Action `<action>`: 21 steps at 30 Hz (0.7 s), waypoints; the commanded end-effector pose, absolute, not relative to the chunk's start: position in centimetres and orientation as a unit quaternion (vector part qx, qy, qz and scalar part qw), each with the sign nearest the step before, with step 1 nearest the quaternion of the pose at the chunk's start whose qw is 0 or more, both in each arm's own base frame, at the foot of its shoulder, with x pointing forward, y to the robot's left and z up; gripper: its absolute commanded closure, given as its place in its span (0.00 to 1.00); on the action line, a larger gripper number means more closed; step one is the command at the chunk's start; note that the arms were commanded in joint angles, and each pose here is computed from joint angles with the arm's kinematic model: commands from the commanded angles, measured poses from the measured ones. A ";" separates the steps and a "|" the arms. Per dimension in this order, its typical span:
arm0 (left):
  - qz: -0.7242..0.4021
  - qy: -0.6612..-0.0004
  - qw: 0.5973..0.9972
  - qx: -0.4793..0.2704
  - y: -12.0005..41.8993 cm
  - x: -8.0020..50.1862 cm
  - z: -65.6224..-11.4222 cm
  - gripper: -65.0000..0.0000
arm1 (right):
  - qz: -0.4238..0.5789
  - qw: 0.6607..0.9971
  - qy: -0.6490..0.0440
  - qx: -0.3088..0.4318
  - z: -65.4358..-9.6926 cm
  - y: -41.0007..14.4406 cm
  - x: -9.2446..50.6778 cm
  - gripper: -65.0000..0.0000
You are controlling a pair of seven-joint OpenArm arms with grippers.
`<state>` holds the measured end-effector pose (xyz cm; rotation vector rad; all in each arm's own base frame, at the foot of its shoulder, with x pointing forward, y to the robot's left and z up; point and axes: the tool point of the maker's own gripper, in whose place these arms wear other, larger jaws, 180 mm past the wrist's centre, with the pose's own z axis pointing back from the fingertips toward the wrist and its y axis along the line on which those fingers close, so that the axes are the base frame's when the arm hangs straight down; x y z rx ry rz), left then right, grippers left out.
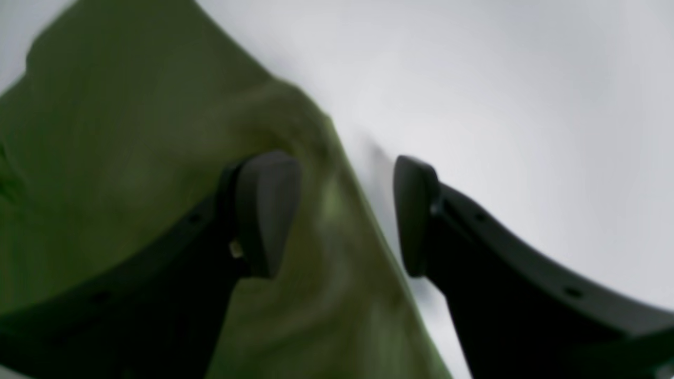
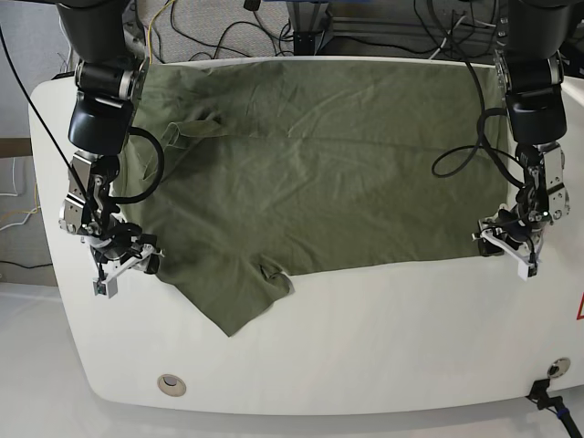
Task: Fold the T-shirt properly
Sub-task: 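Reach both grippers to the hem corners and grasp them, then lift the hem and fold it over toward the collar with both grippers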
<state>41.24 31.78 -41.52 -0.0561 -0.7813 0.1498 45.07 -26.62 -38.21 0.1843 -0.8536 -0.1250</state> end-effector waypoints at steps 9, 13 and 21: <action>0.070 -0.383 0.921 -0.025 32.2 41.7 -40.7 0.62 | -0.087 0.879 -0.458 0.098 -36.8 -26.3 50.1 0.50; 0.070 -0.383 0.921 -0.025 32.2 41.7 -40.7 1.00 | -0.075 0.887 -0.443 0.104 -38.2 -24.4 49.9 0.50; 0.070 -0.384 0.920 -0.025 32.2 41.7 -40.6 1.00 | -0.071 0.890 -0.432 0.123 -39.4 -21.8 49.6 0.51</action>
